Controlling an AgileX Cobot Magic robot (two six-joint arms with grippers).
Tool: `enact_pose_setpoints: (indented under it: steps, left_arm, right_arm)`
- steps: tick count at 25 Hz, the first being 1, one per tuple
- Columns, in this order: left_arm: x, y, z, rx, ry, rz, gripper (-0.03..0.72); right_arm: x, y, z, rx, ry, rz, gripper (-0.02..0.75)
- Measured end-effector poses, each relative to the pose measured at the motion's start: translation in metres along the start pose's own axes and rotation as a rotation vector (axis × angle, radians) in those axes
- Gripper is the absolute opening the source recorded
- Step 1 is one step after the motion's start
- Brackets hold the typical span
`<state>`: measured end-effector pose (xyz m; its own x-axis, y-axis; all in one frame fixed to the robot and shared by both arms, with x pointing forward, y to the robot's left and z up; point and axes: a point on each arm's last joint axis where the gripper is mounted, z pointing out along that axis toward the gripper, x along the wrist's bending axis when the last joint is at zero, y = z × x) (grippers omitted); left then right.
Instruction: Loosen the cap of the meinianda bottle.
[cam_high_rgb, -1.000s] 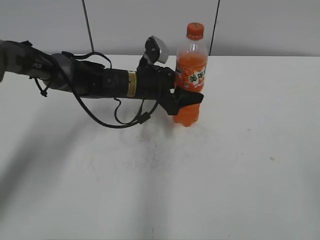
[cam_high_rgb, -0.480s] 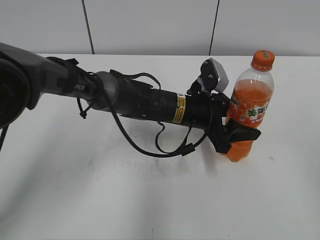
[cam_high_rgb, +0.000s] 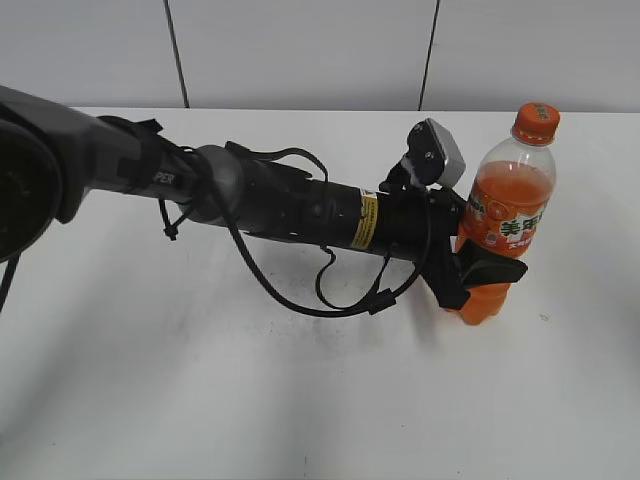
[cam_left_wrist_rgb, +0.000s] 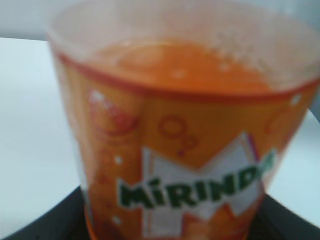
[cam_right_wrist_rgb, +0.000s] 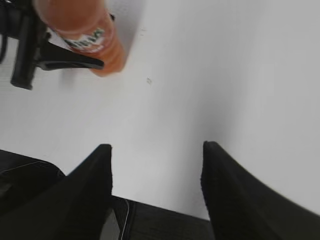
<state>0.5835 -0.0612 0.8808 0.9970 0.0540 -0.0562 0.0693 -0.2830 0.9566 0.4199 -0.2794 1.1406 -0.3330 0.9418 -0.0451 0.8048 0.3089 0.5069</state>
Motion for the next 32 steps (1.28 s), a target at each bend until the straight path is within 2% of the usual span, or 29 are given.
enact_pose_setpoints:
  steps: [5,13,21,32]
  left_arm:
    - [0.000,0.000,0.000,0.002,0.005,-0.001,0.418]
    - [0.000,0.000,0.000,0.005,0.005,0.001,0.418]
    - [0.000,-0.001,0.000,0.011,0.007,0.003,0.414]
    - [0.000,-0.001,0.000,0.012,0.007,0.004,0.414]
  right_arm:
    - [0.004,0.053,0.020,0.031,0.065,-0.081,0.427]
    - [0.043,0.117,0.057,0.057,0.149,-0.103,0.414]
    - [0.048,0.126,0.093,0.139,0.156,-0.081,0.397]
    - [0.048,0.119,0.104,0.189,0.146,-0.082,0.397]
